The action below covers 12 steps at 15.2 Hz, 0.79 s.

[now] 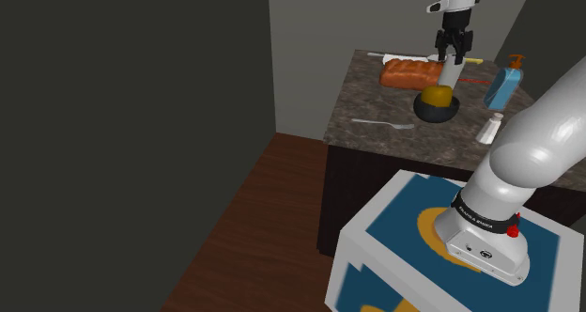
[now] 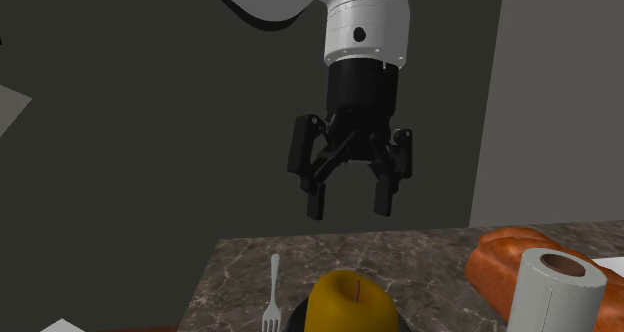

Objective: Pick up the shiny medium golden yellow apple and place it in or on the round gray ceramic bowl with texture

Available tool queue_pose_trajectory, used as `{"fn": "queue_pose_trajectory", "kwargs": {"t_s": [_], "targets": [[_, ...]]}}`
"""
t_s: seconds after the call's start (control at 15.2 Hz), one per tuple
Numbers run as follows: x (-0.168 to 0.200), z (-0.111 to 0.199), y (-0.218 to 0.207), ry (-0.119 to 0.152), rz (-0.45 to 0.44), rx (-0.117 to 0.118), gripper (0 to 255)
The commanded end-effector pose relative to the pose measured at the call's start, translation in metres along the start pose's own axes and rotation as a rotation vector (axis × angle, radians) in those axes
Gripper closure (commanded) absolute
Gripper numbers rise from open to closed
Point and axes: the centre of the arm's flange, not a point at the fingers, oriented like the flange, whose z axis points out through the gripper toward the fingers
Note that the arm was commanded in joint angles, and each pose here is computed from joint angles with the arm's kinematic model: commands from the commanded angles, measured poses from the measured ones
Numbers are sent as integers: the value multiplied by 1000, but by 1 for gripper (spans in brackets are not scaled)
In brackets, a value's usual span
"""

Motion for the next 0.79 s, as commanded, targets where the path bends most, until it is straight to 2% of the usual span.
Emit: {"fn": "queue_pose_trajectory", "kwargs": {"t_s": [0.0,0.2,0.73], "targets": [[0,-13,0,0,0,0,0],[0,-50,0,0,0,0,0],[0,-50,0,0,0,0,0]]}}
